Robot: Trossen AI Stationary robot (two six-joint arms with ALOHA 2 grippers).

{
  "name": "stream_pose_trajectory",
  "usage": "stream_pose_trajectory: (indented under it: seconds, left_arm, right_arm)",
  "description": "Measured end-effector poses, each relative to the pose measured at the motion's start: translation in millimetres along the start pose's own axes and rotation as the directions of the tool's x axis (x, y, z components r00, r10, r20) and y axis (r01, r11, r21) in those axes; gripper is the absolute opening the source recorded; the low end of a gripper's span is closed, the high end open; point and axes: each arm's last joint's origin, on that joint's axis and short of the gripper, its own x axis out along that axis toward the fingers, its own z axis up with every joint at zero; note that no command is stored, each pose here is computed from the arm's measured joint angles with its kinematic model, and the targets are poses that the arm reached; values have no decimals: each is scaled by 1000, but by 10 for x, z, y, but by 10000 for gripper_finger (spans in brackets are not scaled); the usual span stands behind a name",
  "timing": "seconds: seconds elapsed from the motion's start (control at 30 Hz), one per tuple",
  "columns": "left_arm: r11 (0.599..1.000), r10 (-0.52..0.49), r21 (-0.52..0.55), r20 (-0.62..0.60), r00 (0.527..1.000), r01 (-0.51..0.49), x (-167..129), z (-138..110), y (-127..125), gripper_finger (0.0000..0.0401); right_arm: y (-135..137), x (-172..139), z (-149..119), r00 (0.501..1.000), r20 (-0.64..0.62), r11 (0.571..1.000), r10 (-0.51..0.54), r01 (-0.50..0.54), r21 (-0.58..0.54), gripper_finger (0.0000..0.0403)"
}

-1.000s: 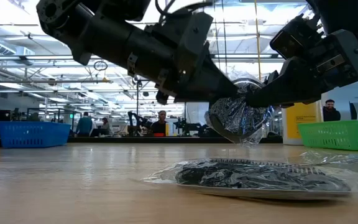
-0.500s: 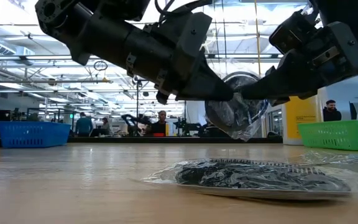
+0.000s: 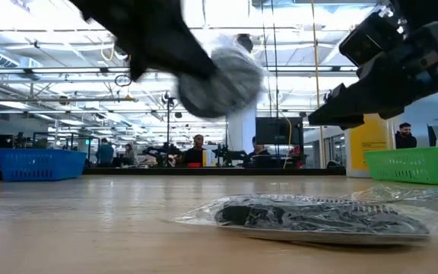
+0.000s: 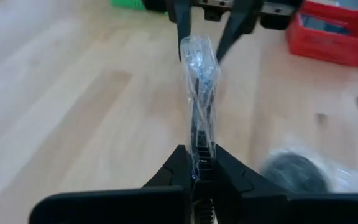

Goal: Pick & Place Travel size toiletries
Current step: Put the black hairbrush into the yellow bin

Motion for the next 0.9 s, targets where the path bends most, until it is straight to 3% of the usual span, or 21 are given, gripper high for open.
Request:
stream_pose_trajectory:
  seconds: [0.17, 0.37, 0.47, 0.57, 0.7, 0.9]
  left_arm:
    - [990, -40, -137, -90, 995, 27, -562, 39, -46, 30]
    - [935, -80, -354, -192, 978, 7, -1208, 37, 36, 12]
    - [899, -84, -436, -266, 960, -42, -1467, -11, 122, 29]
    - [854, -45, -495, -378, 925, -161, -1667, -111, 233, 35]
    - [765, 17, -533, -544, 839, -361, -1812, -251, 342, 17]
    - [597, 107, -448, -778, 619, -666, -1987, -415, 473, 23]
  right_arm:
    - [-21, -34, -53, 1000, -5, 1000, -2, 2, 1, 156]
    - [-20, -35, -47, 1000, 3, 1000, -1, 1, 3, 155]
    - [-19, -35, -45, 1000, 4, 1000, 0, 0, 9, 154]
    - [-19, -35, -46, 1000, 4, 1000, -1, 1, 18, 151]
    - [-19, -35, -38, 1000, 12, 1000, -1, 1, 6, 152]
    - [-18, -35, -31, 1000, 19, 1000, 0, -1, 7, 150]
